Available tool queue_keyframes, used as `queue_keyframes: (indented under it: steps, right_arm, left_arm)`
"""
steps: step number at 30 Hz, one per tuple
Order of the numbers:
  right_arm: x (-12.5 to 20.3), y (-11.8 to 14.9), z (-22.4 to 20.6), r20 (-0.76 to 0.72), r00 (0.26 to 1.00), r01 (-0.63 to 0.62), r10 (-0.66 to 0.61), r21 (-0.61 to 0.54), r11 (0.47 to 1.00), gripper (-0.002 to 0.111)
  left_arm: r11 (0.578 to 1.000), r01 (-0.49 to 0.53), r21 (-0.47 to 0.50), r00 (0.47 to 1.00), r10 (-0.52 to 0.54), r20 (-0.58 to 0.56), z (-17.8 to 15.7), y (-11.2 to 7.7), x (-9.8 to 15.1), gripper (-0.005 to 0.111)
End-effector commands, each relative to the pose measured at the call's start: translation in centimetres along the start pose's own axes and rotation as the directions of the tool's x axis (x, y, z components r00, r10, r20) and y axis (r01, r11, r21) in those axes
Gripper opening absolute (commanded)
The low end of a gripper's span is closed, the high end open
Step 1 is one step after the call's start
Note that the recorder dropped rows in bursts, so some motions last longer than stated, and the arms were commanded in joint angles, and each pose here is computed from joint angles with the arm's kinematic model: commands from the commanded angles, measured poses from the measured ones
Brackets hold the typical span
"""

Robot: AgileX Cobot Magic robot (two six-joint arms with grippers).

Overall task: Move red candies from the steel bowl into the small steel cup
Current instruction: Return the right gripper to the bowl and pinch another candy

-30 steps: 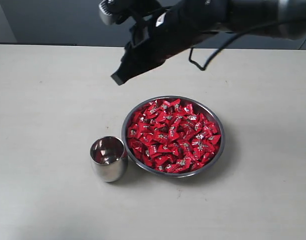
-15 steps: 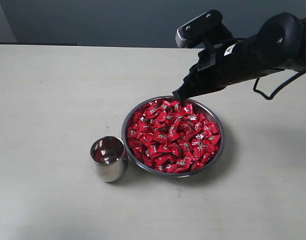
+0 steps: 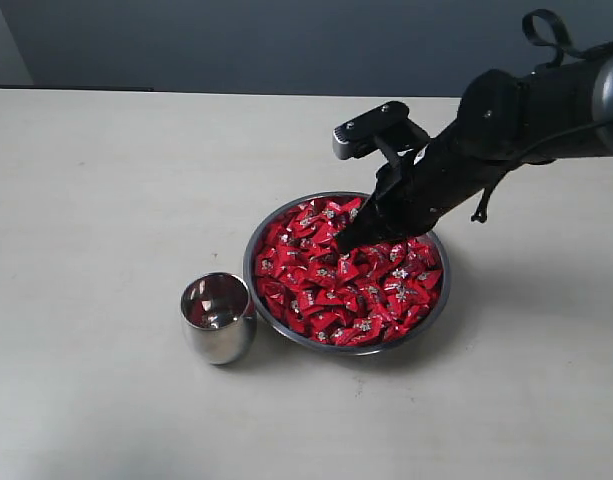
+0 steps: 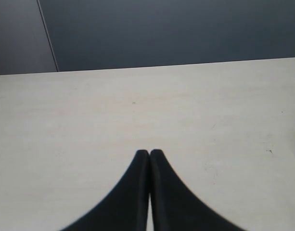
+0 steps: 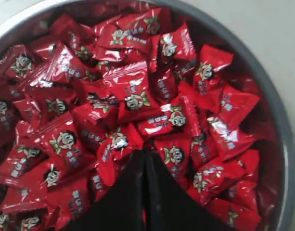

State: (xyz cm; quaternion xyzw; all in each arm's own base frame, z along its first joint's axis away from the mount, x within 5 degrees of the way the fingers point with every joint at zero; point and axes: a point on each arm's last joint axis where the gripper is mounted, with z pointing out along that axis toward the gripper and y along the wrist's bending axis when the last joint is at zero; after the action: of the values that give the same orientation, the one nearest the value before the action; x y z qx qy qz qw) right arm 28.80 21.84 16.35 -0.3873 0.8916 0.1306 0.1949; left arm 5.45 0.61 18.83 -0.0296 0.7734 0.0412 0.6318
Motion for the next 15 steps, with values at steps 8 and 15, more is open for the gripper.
queue_keyframes:
  steps: [8,15]
  right_arm:
    - [-3.1,0.0,-0.4,-0.13,0.981,-0.151,0.141,-0.071,0.986,-0.001]
    - [-3.5,-0.4,-0.2,-0.261,0.956,-0.142,0.132,-0.017,0.99,-0.001]
  left_arm:
    - [1.0,0.0,0.006,1.0,0.0,0.003,0.0,0.0,0.1,0.0]
    - [1.0,0.0,0.006,1.0,0.0,0.003,0.0,0.0,0.1,0.0]
